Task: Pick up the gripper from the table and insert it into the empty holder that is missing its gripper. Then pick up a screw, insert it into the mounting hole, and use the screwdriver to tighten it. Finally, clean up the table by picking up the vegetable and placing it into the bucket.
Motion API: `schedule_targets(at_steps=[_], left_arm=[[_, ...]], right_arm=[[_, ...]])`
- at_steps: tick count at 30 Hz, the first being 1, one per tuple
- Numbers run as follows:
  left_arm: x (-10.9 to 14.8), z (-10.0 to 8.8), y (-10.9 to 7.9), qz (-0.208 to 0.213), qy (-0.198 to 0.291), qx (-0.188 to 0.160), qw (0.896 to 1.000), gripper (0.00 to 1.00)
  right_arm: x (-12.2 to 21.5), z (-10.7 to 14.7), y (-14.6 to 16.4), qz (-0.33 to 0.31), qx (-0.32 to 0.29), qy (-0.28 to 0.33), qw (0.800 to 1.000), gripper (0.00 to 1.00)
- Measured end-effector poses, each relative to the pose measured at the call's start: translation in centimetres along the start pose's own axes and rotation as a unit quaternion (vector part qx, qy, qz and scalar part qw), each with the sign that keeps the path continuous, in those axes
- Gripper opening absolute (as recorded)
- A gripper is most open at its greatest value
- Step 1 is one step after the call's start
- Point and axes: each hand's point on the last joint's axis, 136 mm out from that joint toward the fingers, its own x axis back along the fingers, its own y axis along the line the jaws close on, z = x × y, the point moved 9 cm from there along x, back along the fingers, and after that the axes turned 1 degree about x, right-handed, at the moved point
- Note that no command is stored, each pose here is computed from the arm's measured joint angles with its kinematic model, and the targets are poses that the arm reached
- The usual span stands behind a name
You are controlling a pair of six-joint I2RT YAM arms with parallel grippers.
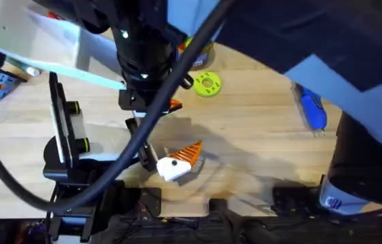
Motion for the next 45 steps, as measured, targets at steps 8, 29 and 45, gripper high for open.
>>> schedule_targets(at_steps=[8, 29, 45], left_arm=[[0.0, 0.0, 0.0, 0.0, 0.0, 0.0, 1.0, 0.985], [0.0, 0.0, 0.0, 0.0, 0.0, 0.001, 1.0, 0.985], [0.0, 0.0, 0.0, 0.0, 0.0, 0.0, 1.0, 0.985]], right_arm=[[0.0, 0.0, 0.0, 0.0, 0.0, 0.001, 1.0, 0.006], [-0.2, -0.1, 0.0, -0.001, 0.0, 0.002, 1.0, 0.006], [-1.3, -0.2, -0.1, -0.009, -0.002, 0.017, 1.0, 0.006]])
